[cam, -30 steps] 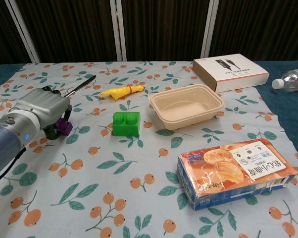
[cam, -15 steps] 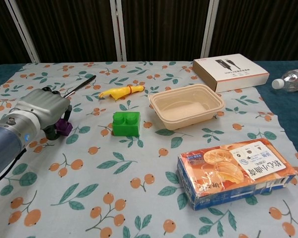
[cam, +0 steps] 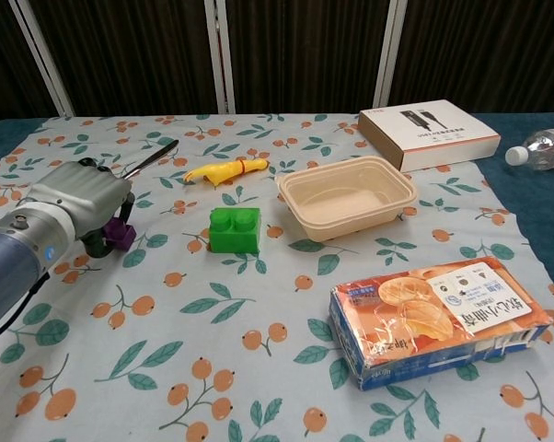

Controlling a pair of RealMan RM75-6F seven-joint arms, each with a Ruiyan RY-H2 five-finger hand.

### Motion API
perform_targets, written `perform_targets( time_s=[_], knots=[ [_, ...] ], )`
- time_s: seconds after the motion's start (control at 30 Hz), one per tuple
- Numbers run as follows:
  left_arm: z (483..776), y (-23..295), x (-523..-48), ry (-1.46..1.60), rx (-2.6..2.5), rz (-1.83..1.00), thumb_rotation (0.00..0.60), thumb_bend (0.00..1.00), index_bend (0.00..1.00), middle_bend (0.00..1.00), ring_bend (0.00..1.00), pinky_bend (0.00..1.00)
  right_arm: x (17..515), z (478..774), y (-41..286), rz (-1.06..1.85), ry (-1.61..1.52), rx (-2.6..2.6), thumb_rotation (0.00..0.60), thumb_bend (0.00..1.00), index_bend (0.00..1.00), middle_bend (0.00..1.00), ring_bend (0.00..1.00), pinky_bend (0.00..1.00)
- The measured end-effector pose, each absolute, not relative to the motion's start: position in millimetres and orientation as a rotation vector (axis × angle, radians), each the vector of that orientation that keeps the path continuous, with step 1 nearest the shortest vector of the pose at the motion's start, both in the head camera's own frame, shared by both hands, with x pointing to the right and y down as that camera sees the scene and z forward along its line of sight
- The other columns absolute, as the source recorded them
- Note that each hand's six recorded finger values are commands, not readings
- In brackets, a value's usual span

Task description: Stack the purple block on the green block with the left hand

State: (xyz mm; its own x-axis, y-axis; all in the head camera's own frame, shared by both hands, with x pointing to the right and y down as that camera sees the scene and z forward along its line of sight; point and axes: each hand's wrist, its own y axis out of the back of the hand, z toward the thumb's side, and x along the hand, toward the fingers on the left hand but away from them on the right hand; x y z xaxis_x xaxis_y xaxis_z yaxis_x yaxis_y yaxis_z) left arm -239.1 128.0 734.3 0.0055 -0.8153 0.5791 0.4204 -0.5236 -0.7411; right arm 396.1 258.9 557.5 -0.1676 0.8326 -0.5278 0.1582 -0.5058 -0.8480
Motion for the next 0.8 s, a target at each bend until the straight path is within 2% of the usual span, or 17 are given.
perform_targets(
  time_s=[0.57,0.8],
  knots=[
    [689.6,106.5,-236.3,0.532,-1.313,-1.647,0.6,0.39,0.62,0.45,0.13,0.06,393.1,559.2,258.2,1.722,-1.126,-1.597,0.6,0.15,0.21,0.12,0.18,0.0],
    [673.0,95.5,-217.8,0.567,-1.337,-1.617,0.6,0.38,0.62,0.45,0.13,0.06,391.9,559.3,258.6,1.72,-1.123,-1.601,0.6,0.15,0.21,0.12,0.18,0.0]
  ],
)
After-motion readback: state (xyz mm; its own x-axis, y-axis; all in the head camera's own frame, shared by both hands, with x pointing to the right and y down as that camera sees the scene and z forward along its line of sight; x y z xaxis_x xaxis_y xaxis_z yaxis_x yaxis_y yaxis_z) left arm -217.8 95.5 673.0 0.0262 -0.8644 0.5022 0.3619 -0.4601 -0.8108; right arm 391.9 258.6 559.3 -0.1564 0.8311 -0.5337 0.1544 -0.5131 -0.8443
